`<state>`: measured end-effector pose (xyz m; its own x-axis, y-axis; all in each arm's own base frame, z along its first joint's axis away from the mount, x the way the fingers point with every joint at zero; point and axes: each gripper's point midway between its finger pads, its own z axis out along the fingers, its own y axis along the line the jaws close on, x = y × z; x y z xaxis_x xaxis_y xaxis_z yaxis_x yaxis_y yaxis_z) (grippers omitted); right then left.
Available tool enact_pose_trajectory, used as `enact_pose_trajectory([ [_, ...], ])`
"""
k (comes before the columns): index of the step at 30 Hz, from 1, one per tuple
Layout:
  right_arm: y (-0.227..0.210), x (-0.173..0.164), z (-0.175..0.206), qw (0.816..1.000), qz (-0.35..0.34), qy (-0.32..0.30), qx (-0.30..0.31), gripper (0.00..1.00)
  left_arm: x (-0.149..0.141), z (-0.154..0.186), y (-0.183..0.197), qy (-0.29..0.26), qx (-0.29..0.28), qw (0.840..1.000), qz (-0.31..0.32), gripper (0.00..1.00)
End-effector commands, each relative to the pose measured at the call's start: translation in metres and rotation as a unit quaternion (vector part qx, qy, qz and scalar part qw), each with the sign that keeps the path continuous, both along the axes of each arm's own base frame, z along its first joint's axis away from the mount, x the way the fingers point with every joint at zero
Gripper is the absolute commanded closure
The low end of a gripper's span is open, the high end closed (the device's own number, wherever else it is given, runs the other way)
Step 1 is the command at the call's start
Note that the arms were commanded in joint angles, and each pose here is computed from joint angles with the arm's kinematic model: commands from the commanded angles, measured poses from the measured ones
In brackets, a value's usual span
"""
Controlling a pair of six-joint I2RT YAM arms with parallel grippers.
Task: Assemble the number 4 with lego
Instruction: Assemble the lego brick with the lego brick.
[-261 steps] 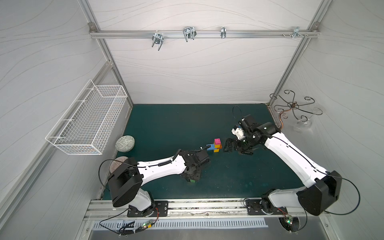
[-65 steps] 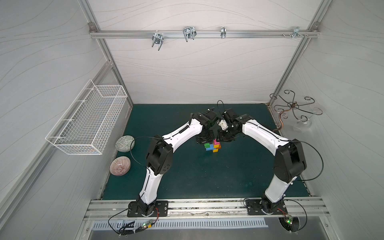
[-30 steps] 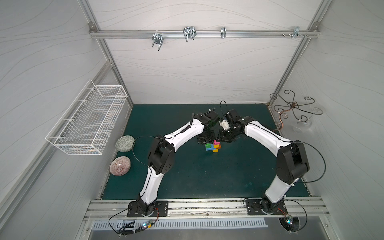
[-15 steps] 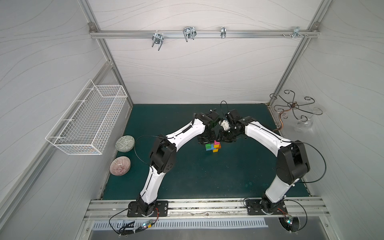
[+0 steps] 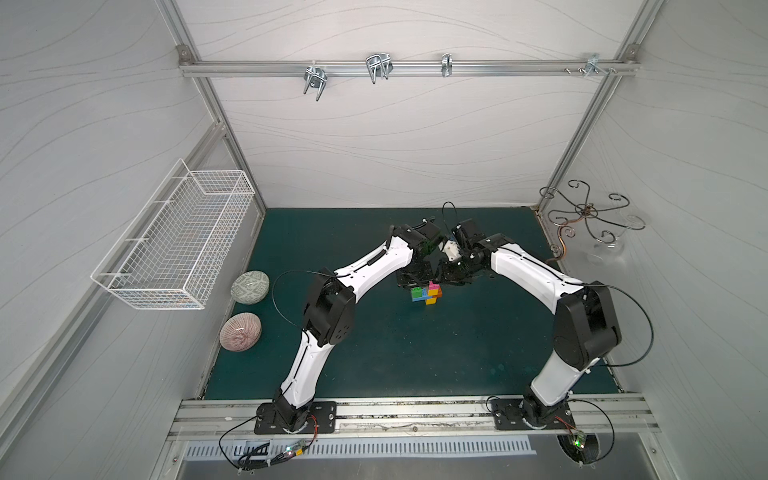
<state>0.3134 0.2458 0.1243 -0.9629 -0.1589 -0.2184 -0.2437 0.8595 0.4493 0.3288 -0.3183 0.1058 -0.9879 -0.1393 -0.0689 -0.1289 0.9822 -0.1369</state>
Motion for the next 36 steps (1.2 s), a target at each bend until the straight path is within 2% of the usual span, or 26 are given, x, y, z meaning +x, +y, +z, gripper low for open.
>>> enact_pose_trajectory([
  [1,-0.039,-0.032,-0.057,0.99,-0.013,0.086,-0.109,0.71,0.002,-0.014,-0.01,0.002,0.011,1.0,-0.008,1.0],
  [10,-0.04,-0.034,-0.059,0.99,-0.012,0.088,-0.11,0.71,0.0,-0.019,-0.012,0.01,0.019,1.0,-0.007,1.0],
  [25,-0.042,-0.036,-0.063,0.99,-0.014,0.092,-0.11,0.71,-0.011,-0.032,-0.018,0.018,-0.001,1.0,0.008,1.0],
  [36,-0.045,-0.036,-0.063,0.989,-0.015,0.093,-0.11,0.71,-0.008,-0.026,-0.019,0.014,-0.005,1.0,0.008,1.0],
])
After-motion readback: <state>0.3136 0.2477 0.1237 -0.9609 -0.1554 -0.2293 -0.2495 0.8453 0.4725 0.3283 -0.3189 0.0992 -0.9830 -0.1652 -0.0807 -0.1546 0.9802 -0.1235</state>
